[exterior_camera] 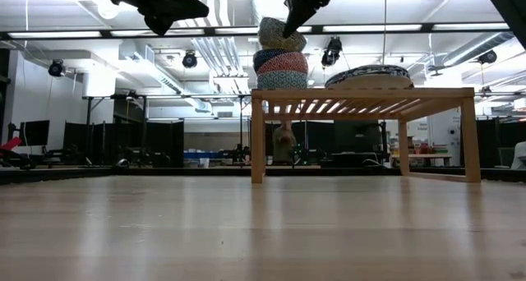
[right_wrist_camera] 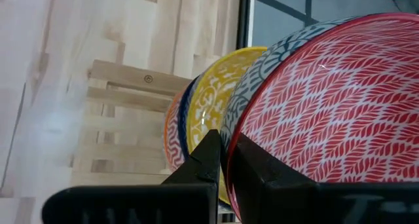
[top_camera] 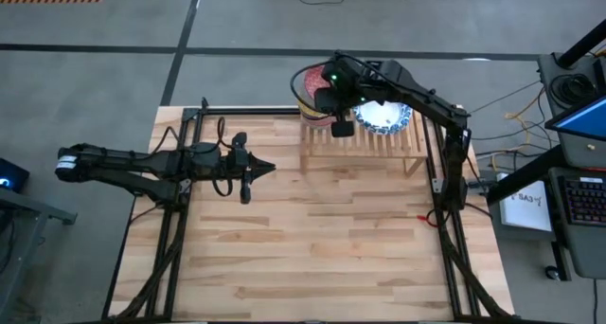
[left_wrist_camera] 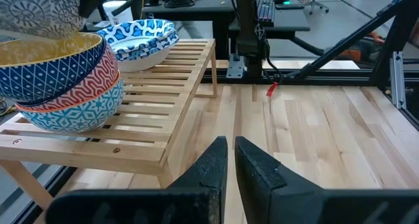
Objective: Place and stack bowls onto a shelf
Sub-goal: Stack the red patterned bowl on top of the yellow patterned bowl on the shelf
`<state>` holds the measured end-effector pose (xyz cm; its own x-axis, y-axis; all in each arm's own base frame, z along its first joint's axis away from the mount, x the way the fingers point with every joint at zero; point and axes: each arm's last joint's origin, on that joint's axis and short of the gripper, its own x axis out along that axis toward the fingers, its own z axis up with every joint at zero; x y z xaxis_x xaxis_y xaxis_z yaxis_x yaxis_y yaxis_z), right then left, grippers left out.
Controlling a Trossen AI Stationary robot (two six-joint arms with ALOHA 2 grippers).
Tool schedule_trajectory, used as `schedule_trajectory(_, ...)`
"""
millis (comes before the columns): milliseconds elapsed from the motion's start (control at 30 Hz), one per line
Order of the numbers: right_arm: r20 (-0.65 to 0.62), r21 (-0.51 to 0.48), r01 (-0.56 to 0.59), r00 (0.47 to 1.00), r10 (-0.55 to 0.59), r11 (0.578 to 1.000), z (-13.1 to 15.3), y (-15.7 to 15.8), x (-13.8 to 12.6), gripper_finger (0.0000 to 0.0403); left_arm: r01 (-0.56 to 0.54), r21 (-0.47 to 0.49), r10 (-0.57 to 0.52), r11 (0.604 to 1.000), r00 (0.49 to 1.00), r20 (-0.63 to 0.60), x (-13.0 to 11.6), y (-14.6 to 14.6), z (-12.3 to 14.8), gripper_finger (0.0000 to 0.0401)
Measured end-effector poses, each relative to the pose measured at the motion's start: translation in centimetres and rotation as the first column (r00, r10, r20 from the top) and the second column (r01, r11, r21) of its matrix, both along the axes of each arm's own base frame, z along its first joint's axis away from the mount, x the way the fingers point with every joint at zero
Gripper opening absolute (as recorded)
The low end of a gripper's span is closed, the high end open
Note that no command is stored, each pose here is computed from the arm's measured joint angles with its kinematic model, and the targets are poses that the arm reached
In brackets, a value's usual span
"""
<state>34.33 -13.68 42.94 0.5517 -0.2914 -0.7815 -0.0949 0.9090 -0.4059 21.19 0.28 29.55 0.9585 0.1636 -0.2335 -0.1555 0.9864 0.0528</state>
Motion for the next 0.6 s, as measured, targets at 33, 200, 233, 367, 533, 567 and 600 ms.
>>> schedule_trajectory(33, -0.003, 0.002, 0.001, 1.0, -0.001, 1.0, -0.1, 0.0, 0.0, 0.0013, 0.0, 0.0, 0.0, 1.0, 1.0, 0.0, 0.0, 0.0, 0.0, 0.0013)
schedule_trajectory(200, -0.024, 0.015, 0.007, 1.0, -0.007, 1.0, -0.8, -0.1, 0.2, 0.0016, -0.001, -0.003, 0.001, 1.0, 1.0, 0.0, 0.0, 0.0, 0.0, 0.0013)
schedule_trajectory(233, -0.029, 0.02, 0.012, 1.0, -0.011, 1.0, -0.9, -0.1, 0.2, 0.002, -0.001, -0.003, 0.001, 1.0, 1.0, 0.0, 0.0, 0.0, 0.0, 0.0013)
schedule_trajectory(367, -0.044, 0.038, 0.025, 0.999, -0.023, 0.999, -1.6, -0.2, 0.5, 0.0047, -0.001, -0.003, 0.001, 1.0, 1.0, 0.0, 0.0, 0.0, 0.0, 0.0013)
schedule_trajectory(533, -0.052, 0.04, 0.044, 0.998, -0.042, 0.998, -1.9, -0.3, 0.5, 0.0082, -0.001, -0.003, 0.001, 1.0, 1.0, 0.0, 0.0, 0.0, 0.0, 0.0013)
schedule_trajectory(567, -0.053, 0.038, 0.045, 0.998, -0.043, 0.998, -1.9, -0.3, 0.5, 0.0088, -0.001, -0.003, 0.001, 1.0, 1.0, -0.001, 0.0, 0.0, 0.0, 0.0013)
schedule_trajectory(600, -0.051, 0.038, 0.046, 0.998, -0.044, 0.998, -1.9, -0.3, 0.5, 0.0093, -0.001, -0.003, 0.001, 1.0, 1.0, -0.001, 0.0, 0.0, 0.0, 0.0013)
